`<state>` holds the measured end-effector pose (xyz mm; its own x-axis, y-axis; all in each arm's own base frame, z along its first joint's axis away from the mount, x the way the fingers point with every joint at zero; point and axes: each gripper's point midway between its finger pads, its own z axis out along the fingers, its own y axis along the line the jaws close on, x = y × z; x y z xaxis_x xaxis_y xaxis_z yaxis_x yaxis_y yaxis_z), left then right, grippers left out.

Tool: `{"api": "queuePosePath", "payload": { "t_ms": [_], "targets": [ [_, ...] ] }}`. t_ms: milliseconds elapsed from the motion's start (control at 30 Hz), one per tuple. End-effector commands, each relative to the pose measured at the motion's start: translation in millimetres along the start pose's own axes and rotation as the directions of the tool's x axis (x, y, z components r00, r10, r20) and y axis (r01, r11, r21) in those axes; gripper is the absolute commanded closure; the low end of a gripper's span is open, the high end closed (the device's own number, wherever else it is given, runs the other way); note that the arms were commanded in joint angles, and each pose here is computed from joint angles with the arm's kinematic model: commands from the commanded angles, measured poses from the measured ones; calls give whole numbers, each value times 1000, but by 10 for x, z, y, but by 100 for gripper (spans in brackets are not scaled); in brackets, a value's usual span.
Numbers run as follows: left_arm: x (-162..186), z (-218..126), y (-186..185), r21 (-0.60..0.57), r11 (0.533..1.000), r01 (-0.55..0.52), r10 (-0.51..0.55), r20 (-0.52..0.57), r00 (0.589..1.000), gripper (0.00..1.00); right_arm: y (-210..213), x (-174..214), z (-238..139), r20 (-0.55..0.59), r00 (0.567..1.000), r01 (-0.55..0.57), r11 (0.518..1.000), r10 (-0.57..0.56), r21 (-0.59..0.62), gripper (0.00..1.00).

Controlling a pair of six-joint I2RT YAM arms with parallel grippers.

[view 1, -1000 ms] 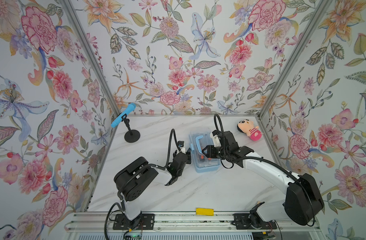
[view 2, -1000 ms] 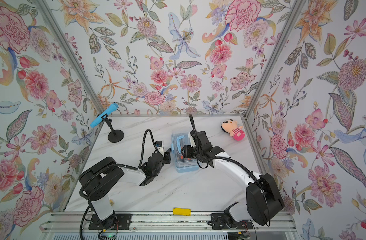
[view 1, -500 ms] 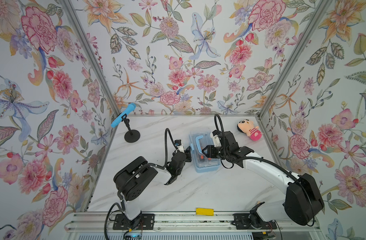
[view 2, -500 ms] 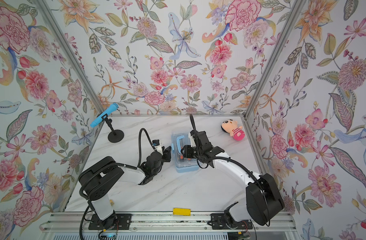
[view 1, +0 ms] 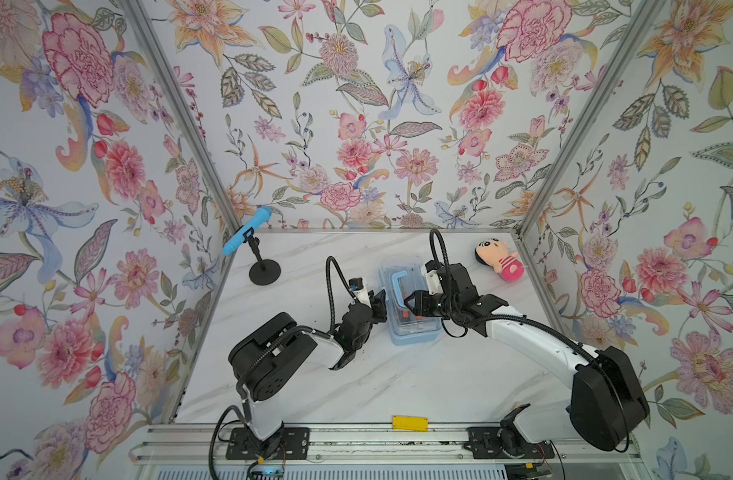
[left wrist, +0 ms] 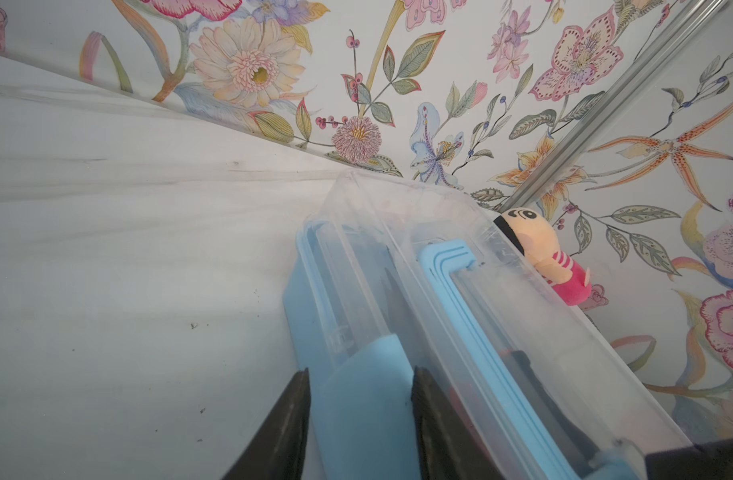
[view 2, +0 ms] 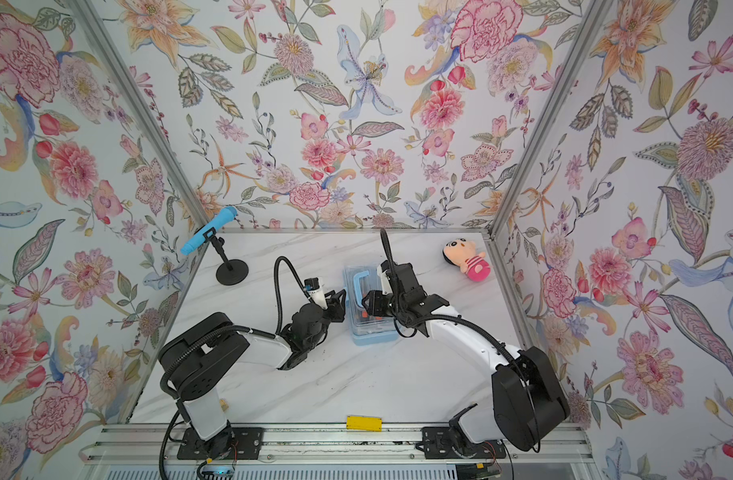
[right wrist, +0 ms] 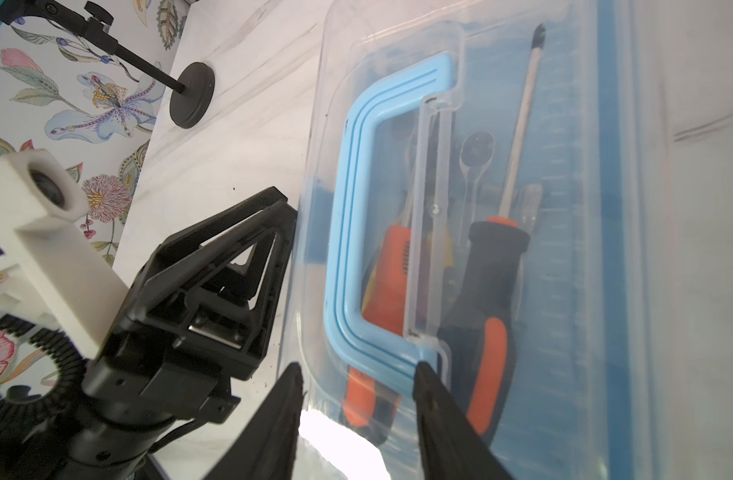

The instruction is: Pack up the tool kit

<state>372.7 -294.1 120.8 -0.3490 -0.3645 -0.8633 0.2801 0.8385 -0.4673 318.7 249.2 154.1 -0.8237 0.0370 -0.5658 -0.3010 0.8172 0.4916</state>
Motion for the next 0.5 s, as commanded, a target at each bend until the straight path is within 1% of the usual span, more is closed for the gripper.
{"api": "queuePosePath", "payload": {
  "t_ms": [0,67,167,200,233,367,467],
  "targets": [
    [118,47,-71,43,998,35,-33,-29,999,60,-170,293,58,-89,996,-21,999,25,43,54],
    [148,59,-83,57,998,39,-37,-31,999,66,-192,316,69,-94,995,-21,999,26,47,54],
    [259,65,-38,65,996,60,-58,-40,998,86,-207,357,92,-104,994,-22,999,27,46,56],
    [294,53,-39,84,994,71,-68,-39,997,88,-214,370,100,-106,994,-28,999,32,45,56],
    [356,54,-35,96,992,81,-77,-50,996,94,-210,384,107,-109,993,-31,999,35,43,57],
    [501,66,-30,114,988,100,-91,-80,993,99,-197,421,116,-108,993,-34,999,38,34,58],
    [460,27,-19,122,987,106,-98,-68,993,99,-194,434,114,-110,993,-38,999,42,33,59]
  ]
}}
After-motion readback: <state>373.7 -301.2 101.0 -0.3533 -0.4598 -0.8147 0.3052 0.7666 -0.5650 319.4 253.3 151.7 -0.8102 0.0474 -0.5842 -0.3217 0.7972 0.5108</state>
